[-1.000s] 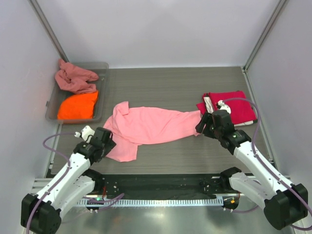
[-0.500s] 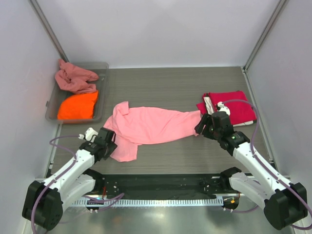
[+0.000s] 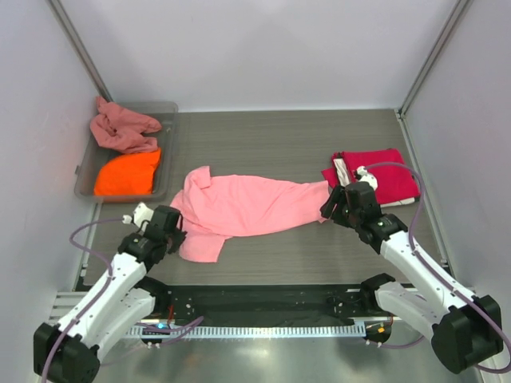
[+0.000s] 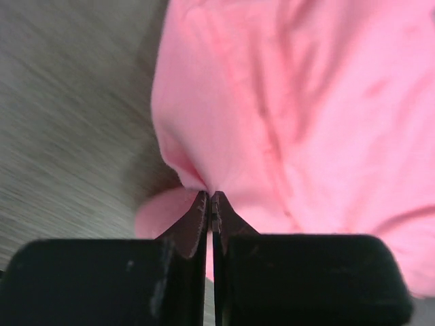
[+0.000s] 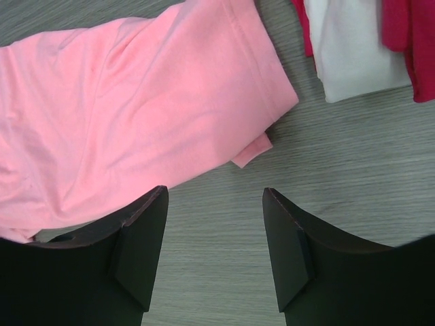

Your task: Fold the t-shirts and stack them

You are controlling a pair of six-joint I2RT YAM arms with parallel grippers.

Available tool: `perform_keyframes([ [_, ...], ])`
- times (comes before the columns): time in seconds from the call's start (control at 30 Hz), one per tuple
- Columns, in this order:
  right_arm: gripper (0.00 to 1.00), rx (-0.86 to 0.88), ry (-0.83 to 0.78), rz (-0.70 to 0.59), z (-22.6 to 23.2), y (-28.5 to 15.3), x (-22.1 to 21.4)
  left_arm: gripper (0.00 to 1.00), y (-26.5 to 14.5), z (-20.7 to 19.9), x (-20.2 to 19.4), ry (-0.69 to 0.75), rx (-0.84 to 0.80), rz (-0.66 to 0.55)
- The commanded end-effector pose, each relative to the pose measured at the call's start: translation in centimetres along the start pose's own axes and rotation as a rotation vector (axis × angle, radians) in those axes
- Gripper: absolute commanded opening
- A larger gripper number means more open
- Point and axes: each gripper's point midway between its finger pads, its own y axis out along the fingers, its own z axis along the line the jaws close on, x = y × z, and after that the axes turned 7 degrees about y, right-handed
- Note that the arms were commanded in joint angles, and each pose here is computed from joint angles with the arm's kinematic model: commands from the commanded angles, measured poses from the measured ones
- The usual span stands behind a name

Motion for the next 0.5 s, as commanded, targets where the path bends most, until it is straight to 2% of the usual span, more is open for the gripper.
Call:
perform_keyframes([
  [0.0,0.63,-0.029,0.006,-0.061,-0.2,0.7,1.4,0.00,-4.4,-2.5,4.3,-0.002,-0.089,-0.110],
  [0.27,0.58,-0.015,0.023,-0.039,0.1,1.9,0.7,0.00,-15.1,-9.0,11.3,-0.029,-0.322,-0.204],
  [0.47,0.59,0.020,0.026,0.021,1.0,3.2,-0.3,0.00,-18.5,-11.7,13.5,-0.047,-0.425,-0.236],
])
